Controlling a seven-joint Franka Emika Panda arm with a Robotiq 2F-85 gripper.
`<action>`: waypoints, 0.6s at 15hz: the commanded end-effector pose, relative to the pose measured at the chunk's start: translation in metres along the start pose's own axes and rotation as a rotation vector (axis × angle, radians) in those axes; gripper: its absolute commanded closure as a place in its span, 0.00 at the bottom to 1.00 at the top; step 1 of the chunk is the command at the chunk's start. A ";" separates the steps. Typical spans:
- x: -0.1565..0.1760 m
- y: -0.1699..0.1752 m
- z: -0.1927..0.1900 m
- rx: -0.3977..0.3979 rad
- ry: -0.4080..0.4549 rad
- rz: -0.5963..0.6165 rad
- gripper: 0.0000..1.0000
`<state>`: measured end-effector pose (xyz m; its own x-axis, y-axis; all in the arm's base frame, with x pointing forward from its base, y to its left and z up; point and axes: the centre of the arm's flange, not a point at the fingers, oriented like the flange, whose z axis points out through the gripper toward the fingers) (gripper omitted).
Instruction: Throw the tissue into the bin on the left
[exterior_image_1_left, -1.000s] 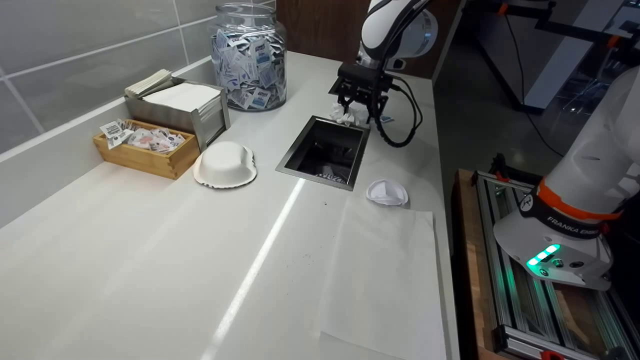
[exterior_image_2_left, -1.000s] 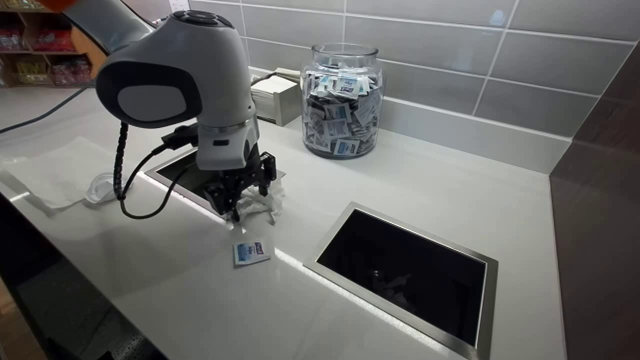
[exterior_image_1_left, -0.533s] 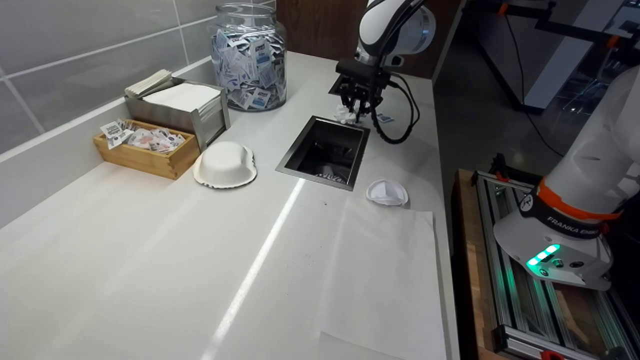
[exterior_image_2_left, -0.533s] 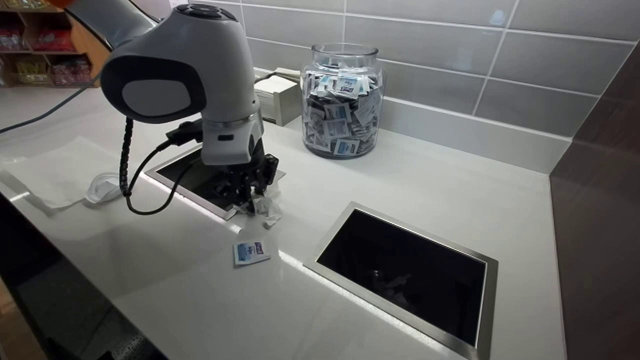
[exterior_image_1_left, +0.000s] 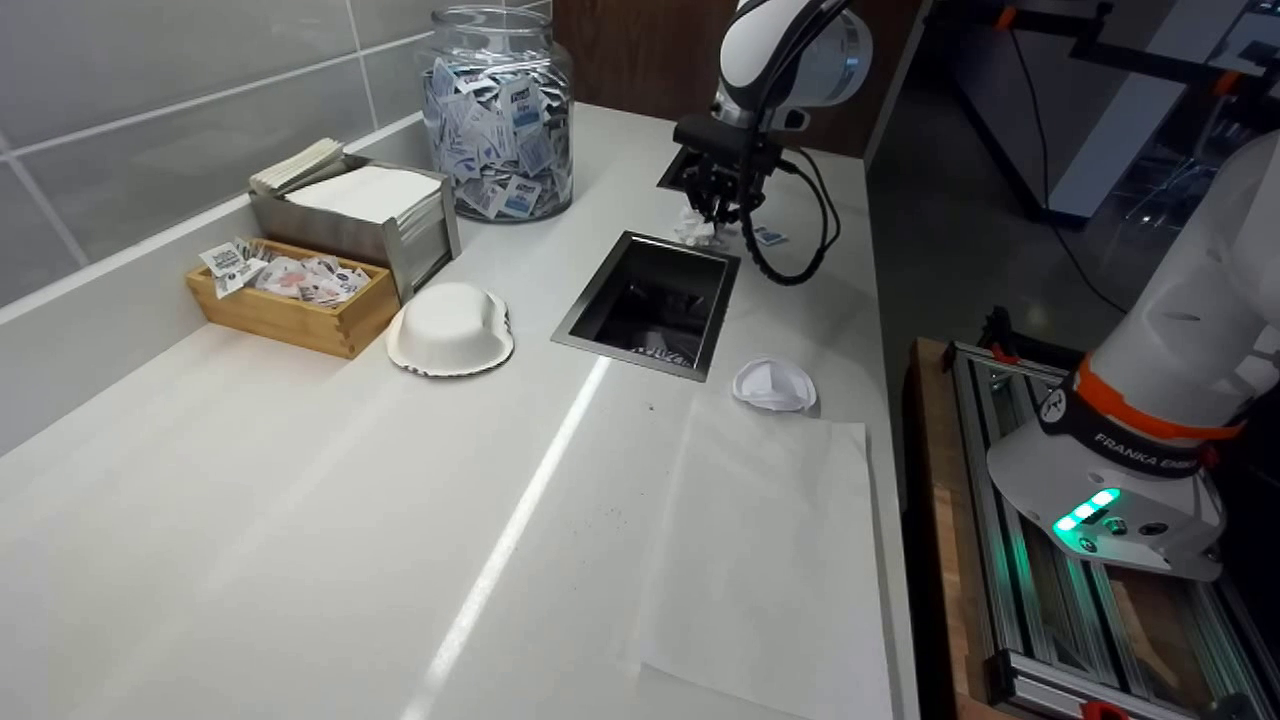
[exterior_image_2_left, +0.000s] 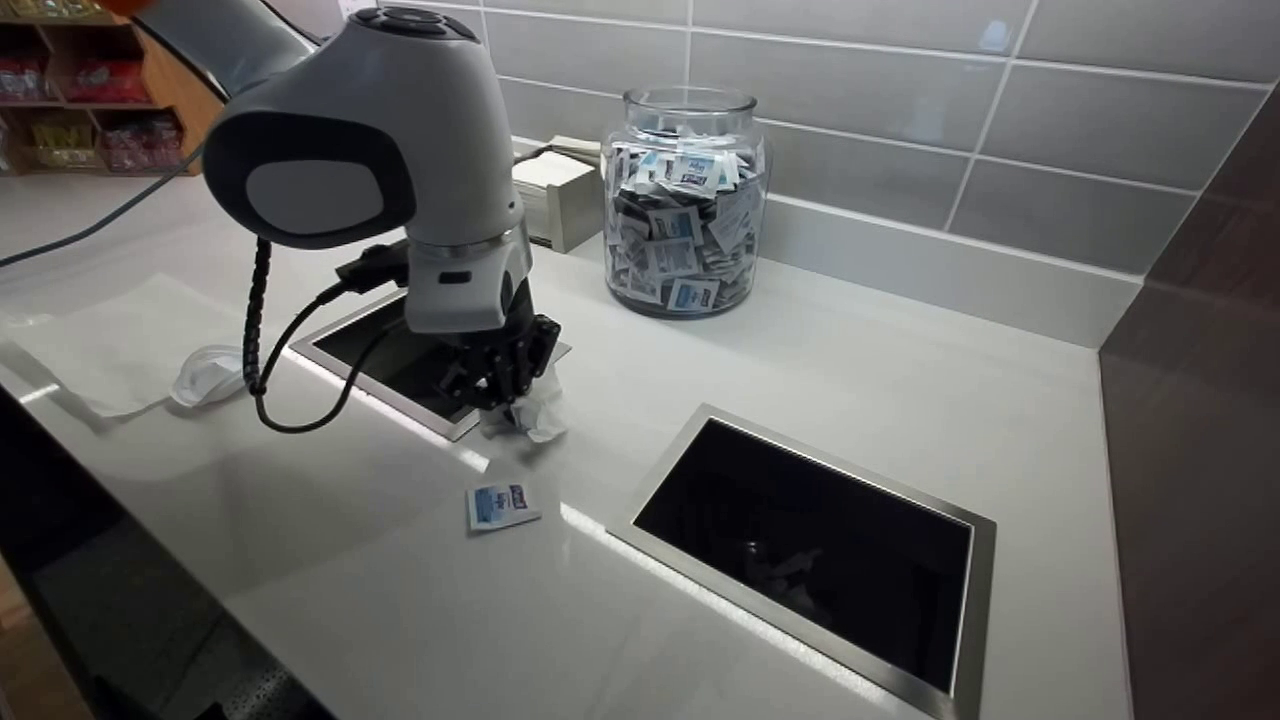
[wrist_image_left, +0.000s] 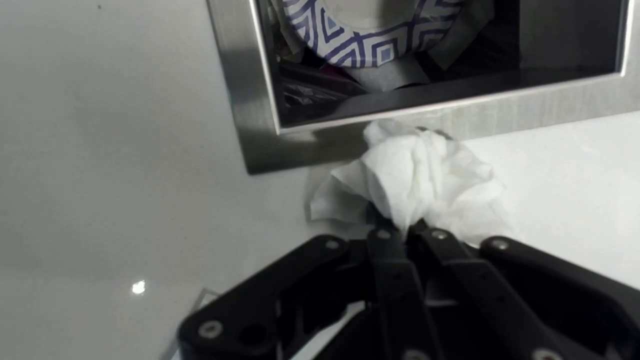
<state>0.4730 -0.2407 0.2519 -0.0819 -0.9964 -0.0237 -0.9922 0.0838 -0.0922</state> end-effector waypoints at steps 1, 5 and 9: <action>0.021 0.006 -0.006 0.014 0.016 0.046 0.97; 0.041 0.014 -0.019 0.036 0.035 0.091 0.65; 0.040 0.014 -0.031 0.058 0.036 0.090 0.35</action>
<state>0.4564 -0.2844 0.2697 -0.1663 -0.9861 0.0023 -0.9787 0.1648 -0.1227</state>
